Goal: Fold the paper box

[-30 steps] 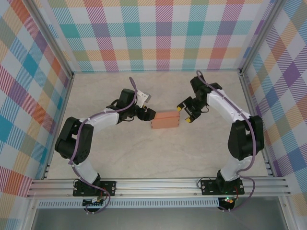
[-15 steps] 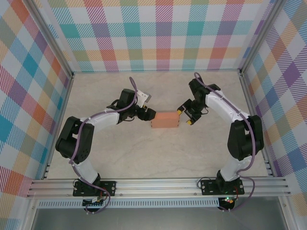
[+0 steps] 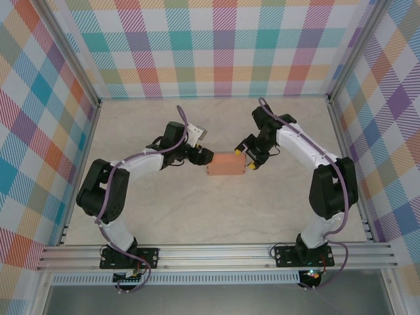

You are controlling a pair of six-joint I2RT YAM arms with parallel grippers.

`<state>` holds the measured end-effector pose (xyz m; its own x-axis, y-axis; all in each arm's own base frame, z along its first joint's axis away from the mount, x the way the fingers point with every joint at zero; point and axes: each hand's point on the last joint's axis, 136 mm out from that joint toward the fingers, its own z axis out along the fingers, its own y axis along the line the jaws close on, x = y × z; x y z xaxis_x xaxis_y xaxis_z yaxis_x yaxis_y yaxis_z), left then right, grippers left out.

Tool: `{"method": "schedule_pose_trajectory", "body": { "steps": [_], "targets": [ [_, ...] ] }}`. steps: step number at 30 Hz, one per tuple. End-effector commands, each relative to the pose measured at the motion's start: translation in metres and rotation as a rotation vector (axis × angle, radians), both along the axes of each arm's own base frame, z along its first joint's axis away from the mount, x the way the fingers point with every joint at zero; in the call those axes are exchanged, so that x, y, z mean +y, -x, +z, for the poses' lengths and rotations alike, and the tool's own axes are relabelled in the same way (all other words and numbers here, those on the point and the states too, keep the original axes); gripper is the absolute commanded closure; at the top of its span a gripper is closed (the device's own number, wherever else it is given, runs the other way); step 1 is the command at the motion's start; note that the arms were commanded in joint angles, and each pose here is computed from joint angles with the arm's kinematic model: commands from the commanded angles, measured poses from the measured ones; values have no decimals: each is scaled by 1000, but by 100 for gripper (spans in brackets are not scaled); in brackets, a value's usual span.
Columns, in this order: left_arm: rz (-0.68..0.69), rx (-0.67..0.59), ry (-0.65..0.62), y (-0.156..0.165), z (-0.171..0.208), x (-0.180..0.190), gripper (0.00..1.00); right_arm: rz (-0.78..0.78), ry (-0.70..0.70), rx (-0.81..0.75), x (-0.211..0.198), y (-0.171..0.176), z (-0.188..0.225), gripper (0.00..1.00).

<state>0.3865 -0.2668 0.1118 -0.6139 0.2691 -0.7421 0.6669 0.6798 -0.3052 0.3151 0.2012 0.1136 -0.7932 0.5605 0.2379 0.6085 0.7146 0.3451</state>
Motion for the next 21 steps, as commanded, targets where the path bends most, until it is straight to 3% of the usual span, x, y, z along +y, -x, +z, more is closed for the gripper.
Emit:
{"method": "schedule_pose_trajectory", "body": {
  "steps": [1, 13, 21],
  "targets": [
    [11, 143, -106, 21, -50, 13, 24, 12, 34, 58, -5, 9, -22, 41],
    [19, 164, -88, 17, -51, 10, 24, 206, -92, -55, 38, -6, 28, 39],
    [65, 216, -18, 10, -39, 8, 23, 246, -57, 32, 44, 2, -10, 39]
  ]
}}
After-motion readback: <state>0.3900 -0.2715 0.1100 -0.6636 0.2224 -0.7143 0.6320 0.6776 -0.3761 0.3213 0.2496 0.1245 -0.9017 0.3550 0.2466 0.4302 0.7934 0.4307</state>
